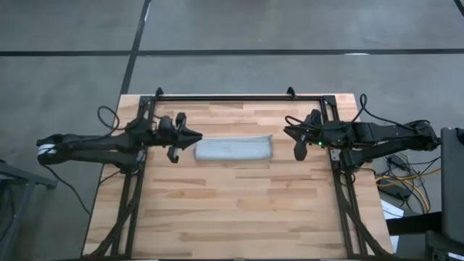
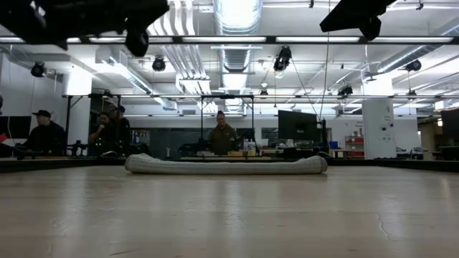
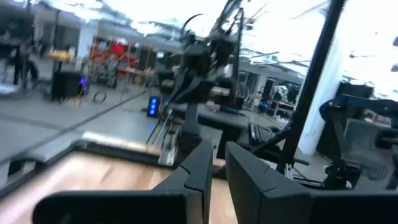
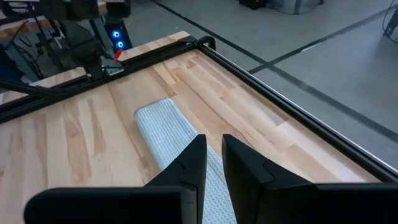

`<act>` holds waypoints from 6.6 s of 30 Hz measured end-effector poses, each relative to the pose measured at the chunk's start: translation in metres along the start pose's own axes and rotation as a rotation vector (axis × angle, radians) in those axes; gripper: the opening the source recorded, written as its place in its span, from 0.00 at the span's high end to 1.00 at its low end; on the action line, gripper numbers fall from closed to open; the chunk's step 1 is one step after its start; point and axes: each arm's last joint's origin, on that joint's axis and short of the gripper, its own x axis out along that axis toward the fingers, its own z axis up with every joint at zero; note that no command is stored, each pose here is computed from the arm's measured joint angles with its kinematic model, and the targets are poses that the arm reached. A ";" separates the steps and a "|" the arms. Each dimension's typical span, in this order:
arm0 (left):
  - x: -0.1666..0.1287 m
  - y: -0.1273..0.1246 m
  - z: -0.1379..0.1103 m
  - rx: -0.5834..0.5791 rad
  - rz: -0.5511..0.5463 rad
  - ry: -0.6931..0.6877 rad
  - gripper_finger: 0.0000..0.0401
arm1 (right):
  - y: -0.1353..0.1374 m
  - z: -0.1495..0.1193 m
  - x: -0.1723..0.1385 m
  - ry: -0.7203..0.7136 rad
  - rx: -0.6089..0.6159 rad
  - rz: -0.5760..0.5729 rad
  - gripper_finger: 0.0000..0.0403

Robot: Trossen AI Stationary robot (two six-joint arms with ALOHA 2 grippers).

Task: Roll towel
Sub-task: Roll the gray towel

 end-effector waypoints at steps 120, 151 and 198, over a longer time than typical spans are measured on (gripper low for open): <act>-0.007 0.071 -0.133 -1.210 1.073 0.540 0.57 | 0.006 -0.005 0.014 0.048 -0.028 -0.019 0.88; -0.010 0.069 -0.133 -1.250 1.053 0.587 0.99 | 0.006 -0.005 0.014 0.049 -0.028 -0.019 0.88; 0.005 0.065 -0.094 -1.101 1.172 0.790 0.70 | 0.006 -0.006 0.014 0.050 -0.028 -0.019 0.88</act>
